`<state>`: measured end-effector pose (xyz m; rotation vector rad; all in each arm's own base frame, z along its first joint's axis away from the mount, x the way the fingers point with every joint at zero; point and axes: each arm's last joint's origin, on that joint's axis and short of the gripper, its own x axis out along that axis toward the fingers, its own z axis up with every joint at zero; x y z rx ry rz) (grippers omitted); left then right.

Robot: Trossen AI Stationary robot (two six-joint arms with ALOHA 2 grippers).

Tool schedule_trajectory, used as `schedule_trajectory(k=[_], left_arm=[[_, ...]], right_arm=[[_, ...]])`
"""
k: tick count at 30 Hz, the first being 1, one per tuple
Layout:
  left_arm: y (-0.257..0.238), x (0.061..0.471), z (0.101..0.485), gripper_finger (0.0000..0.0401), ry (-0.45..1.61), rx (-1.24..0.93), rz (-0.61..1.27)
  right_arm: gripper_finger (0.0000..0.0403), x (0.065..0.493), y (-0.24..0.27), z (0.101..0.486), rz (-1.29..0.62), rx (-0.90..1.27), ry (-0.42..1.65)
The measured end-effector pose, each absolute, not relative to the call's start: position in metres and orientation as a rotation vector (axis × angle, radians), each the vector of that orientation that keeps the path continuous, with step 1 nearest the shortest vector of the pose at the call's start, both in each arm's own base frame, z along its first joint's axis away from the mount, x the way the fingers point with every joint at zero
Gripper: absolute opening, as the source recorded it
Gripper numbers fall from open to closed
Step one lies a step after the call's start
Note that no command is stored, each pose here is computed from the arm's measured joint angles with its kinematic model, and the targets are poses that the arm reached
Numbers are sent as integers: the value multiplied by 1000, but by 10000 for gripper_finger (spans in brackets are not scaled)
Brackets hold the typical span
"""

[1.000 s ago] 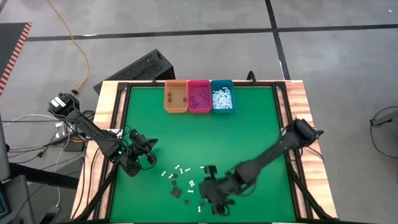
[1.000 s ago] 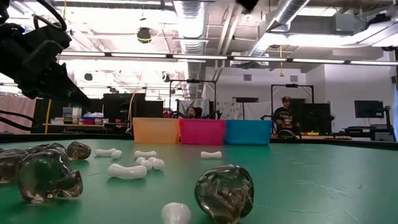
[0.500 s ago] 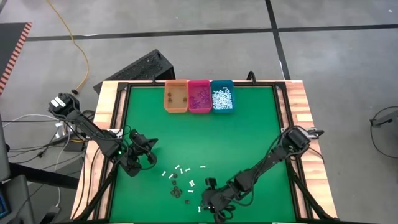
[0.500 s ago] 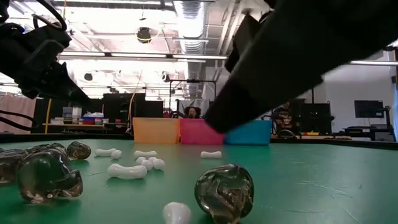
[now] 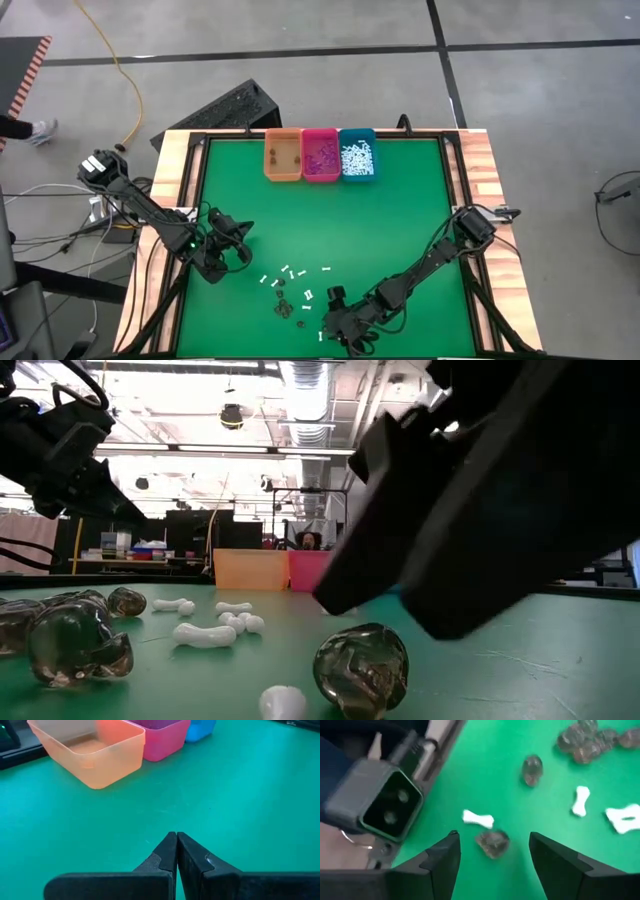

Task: Sort Halloween decoration
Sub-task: Put the transparent black skull toy into the orange bin

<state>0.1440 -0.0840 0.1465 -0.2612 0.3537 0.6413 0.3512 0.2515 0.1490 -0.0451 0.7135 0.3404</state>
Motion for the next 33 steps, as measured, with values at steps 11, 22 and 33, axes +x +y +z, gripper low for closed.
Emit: schedule_trajectory(k=[11, 22, 33], left_arm=[[-83, 144, 146, 0, 358, -256, 646], [-82, 145, 146, 0, 356, -267, 656], [-75, 148, 146, 0, 375, -220, 689]], right_arm=[[265, 359, 245, 150, 402, -81, 692], [265, 364, 236, 149, 450, -133, 699], [265, 365, 238, 151, 510, -183, 660]])
